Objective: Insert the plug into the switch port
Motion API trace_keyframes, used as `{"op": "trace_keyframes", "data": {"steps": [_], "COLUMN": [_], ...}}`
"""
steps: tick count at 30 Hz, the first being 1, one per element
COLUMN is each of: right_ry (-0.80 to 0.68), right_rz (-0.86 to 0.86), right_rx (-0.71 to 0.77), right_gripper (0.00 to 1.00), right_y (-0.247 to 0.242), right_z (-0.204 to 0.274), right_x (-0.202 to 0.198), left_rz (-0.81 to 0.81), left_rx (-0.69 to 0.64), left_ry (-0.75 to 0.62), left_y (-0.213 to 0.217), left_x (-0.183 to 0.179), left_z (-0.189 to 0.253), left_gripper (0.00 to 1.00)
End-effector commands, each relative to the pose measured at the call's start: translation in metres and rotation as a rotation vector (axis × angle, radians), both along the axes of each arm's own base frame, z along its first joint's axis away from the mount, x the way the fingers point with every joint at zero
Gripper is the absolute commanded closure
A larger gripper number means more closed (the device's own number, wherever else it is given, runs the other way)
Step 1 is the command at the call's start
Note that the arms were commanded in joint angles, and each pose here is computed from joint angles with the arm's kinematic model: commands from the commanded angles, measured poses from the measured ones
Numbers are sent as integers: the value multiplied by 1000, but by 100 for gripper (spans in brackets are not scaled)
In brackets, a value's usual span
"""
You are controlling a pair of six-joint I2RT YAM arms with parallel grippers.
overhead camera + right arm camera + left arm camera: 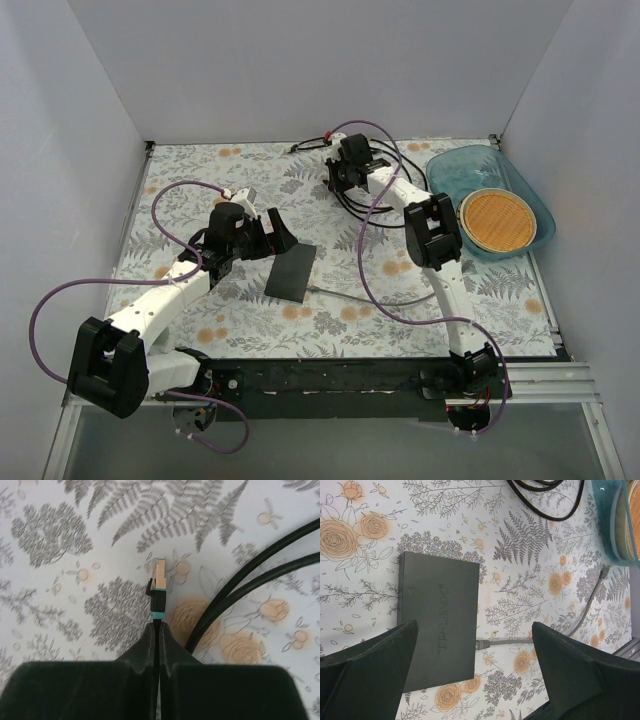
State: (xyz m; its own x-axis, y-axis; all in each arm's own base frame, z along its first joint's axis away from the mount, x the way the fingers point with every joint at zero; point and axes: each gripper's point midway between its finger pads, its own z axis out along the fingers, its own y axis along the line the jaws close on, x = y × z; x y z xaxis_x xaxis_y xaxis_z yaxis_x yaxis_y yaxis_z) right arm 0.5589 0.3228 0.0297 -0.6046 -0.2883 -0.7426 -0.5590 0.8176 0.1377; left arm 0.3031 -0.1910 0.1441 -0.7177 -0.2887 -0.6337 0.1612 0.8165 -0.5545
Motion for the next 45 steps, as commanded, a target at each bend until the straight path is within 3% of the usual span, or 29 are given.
{"op": "trace_keyframes", "data": {"steps": [1, 15, 19, 26, 45], "right_ry": [116, 134, 230, 248, 229], "right_rz": [137, 344, 407, 524, 636], "right_rx": [70, 352, 433, 528, 622], "right_gripper": [99, 99, 99, 99, 99], "right_y": [9, 4, 3, 15, 30], "right_z": [17, 109, 101, 115, 157], "right_x": [-55, -178, -222, -266, -302], "left_rz": [-15, -46, -85, -122, -198], "left_rx": [-15, -108, -157, -204, -287], "left_ry": [-41, -98, -103, -69, -53], "left_y": [0, -10, -18, -31, -48], "left_x": [-3, -9, -12, -10, -12], "left_z": [11, 26, 30, 23, 16], "left_gripper": [2, 2, 2, 4, 30]}}
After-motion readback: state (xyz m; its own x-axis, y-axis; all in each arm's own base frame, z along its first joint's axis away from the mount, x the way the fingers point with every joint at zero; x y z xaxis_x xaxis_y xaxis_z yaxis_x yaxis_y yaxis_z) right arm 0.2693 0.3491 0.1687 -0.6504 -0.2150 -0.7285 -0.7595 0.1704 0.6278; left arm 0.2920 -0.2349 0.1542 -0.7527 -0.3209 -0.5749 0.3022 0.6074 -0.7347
